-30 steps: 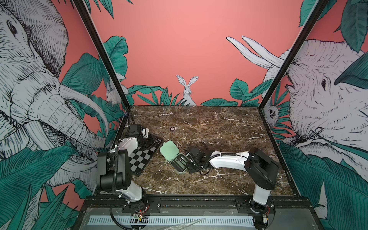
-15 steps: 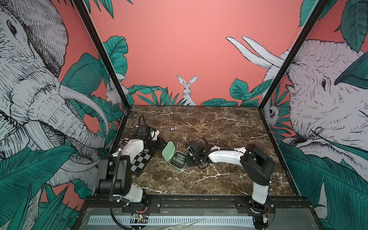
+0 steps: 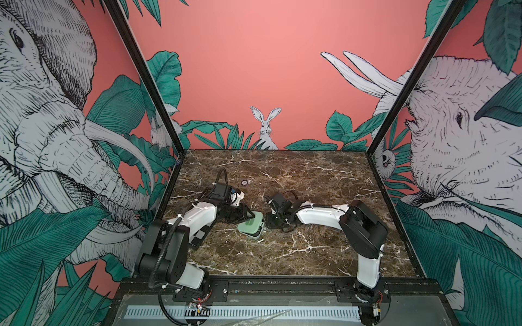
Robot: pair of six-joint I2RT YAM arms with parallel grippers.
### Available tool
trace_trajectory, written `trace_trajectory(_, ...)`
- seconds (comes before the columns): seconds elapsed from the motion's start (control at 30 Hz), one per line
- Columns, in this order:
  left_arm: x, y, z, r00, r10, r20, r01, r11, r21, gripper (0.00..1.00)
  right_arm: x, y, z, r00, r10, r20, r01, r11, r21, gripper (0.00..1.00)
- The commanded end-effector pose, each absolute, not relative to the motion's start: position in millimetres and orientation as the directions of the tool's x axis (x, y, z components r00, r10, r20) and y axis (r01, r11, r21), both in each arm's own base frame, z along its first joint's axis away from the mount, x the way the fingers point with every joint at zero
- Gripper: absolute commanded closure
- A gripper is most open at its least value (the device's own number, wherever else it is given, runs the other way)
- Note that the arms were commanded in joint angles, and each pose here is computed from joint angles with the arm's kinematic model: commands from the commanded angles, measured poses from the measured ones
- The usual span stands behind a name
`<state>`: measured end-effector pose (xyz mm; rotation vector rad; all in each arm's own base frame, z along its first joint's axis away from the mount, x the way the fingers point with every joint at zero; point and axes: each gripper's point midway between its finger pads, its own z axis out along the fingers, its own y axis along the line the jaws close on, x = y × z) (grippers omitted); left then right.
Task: Organize nail clipper sets
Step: Close the storage box at the center of the board.
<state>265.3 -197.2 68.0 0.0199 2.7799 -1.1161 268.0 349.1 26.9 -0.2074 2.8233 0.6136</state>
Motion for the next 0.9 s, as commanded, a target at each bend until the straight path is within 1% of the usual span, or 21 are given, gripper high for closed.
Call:
trace_trajectory(0.0, 261.1, -199.8, 45.2, -0.993, -0.052, -0.103, 0.031, 0.739, -0.673, 0.64, 271.8, 300.4, 36.2, -0.955, 0.023, -0.295, -0.074, 0.947, 0.312, 0.75)
trace_trajectory(0.1, 256.5, -198.2, 25.1, -0.996, -0.055, -0.070, 0.004, 0.754, -0.656, 0.65, 271.3, 292.3, 62.8, -0.932, 0.028, -0.361, -0.098, 0.940, 0.327, 0.71)
trace_trajectory(0.17, 253.8, -195.6, 14.1, -0.997, -0.060, -0.055, -0.010, 0.765, -0.643, 0.66, 265.3, 304.9, 77.1, -0.931, 0.005, -0.365, -0.140, 0.919, 0.368, 0.71)
trace_trajectory(0.3, 250.4, -193.7, 7.0, -0.997, -0.066, -0.047, -0.021, 0.769, -0.639, 0.66, 249.5, 338.2, 88.2, -0.934, -0.049, -0.354, -0.204, 0.887, 0.414, 0.71)
trace_trajectory(0.47, 248.4, -193.0, 6.3, -0.996, -0.075, -0.048, -0.027, 0.766, -0.642, 0.66, 246.8, 368.7, 80.7, -0.943, -0.006, -0.332, -0.180, 0.850, 0.496, 0.71)
trace_trajectory(0.87, 247.2, -192.4, 6.5, -0.996, -0.070, -0.052, -0.020, 0.767, -0.642, 0.66, 251.5, 378.3, 49.3, -0.958, 0.044, -0.283, -0.114, 0.846, 0.520, 0.64)
